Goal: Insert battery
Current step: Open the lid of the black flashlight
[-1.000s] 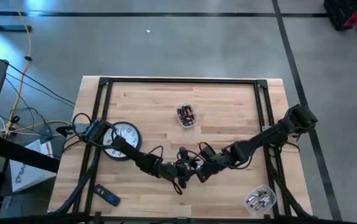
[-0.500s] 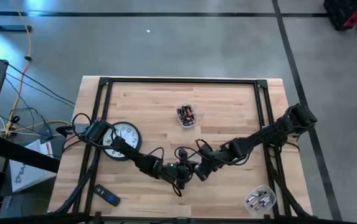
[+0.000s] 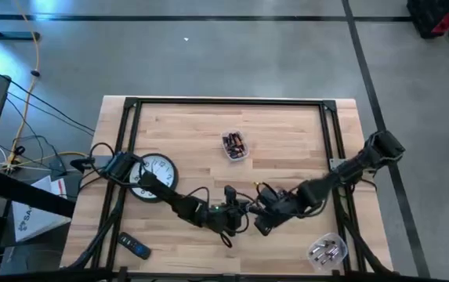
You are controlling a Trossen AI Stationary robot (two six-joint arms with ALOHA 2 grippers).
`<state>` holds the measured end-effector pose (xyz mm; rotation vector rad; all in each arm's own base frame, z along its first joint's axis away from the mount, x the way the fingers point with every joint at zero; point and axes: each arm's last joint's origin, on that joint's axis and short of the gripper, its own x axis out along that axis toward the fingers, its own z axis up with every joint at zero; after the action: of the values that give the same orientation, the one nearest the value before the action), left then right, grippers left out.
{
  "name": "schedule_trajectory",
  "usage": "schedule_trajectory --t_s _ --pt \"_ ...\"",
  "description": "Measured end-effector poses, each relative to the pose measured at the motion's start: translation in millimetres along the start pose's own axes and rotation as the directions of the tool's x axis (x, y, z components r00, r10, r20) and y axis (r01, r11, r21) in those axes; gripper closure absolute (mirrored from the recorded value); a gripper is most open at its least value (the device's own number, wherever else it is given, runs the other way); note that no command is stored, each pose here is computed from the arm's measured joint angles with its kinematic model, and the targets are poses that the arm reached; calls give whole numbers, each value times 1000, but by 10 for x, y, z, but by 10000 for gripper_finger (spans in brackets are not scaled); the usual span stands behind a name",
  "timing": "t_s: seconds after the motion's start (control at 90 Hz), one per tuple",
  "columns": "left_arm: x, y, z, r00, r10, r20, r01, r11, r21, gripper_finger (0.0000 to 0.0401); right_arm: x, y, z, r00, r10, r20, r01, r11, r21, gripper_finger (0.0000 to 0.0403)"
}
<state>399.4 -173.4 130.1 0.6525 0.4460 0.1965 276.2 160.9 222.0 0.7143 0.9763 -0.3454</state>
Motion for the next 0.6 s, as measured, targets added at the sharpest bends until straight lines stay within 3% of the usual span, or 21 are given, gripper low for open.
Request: schedule_trajectory --t_s 0.367,0.6 --pt "-167 55 170 999 32 39 -31 999 -12 303 -31 53 -51 988 -9 156 10 1000 0 231" --pt "-427 164 394 994 73 77 -68 996 -58 303 -228 247 -4 950 106 292 -69 988 -135 231"
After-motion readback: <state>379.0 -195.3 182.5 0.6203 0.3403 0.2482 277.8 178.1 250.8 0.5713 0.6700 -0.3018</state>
